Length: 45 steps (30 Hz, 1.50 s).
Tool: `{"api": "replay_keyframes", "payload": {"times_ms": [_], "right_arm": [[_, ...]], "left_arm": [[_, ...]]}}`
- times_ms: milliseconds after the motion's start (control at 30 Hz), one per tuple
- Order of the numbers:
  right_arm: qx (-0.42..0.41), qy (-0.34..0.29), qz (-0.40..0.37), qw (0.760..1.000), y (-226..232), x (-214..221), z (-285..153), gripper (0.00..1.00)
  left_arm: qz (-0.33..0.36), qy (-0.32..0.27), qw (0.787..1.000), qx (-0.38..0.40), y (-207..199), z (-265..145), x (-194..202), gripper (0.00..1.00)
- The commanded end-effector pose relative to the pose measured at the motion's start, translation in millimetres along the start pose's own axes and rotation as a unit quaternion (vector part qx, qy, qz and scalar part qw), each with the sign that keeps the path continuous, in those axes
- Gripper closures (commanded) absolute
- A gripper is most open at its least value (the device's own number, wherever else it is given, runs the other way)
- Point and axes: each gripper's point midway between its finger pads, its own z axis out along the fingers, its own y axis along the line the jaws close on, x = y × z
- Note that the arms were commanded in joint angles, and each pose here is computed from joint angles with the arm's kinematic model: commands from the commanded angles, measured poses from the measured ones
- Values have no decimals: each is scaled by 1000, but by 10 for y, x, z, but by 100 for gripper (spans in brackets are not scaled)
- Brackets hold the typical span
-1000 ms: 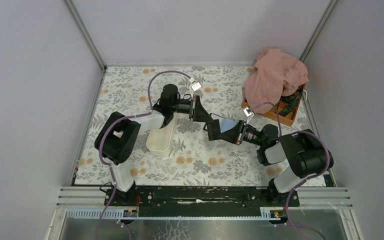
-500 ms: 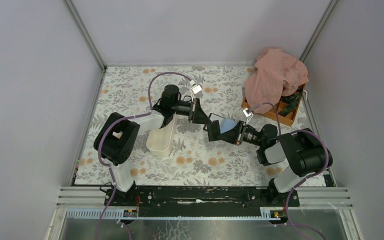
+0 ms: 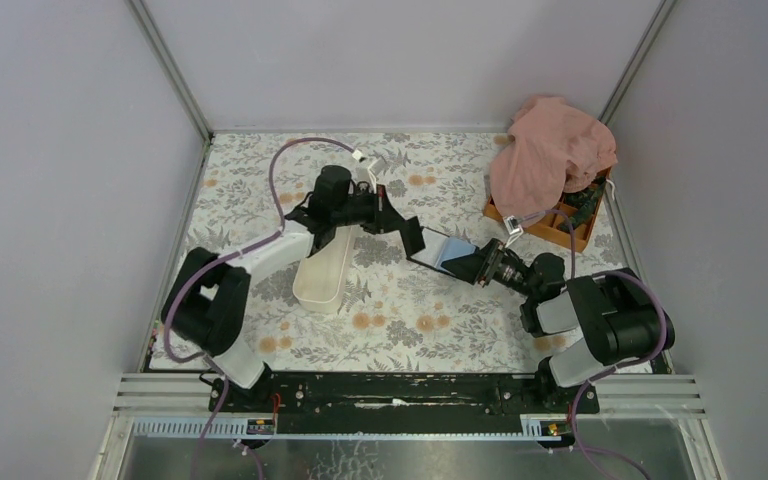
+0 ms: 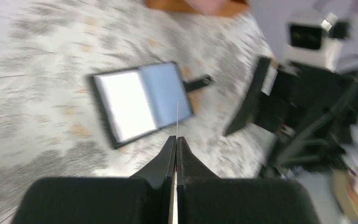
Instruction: Take the credit cards out of the card holder
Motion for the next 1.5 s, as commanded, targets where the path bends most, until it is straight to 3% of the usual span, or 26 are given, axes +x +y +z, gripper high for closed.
{"api": "replay_keyframes", "payload": {"times_ms": [0,233,433,667,933,1167,1467], "right_arm": [[10,-22,-44,999,-8,-132,11,27],[20,-16,-40,999,-53,-117,18,28],[3,-10,-21,1000,-47,-94,48,28],[-21,2,6,1000,-37,-56,83,29],[-15,0,7,1000,-70,-56,85,32],[-18,3,6,1000,-59,-45,83,32],[-17,7,9,1000,-78,-29,87,33]], "left_arm": [[31,-80,969,-230,491,-442,-450,100],[75,-180,912,-362,587,-1080,-822,100],[104,-192,854,-471,877,-1424,-895,100],[154,-227,811,-516,1076,-1553,-961,100],[194,-240,800,-515,1273,-1380,-1040,100],[218,-217,793,-525,1543,-1238,-1022,100],[244,-215,809,-489,1724,-1216,-1028,100]]}}
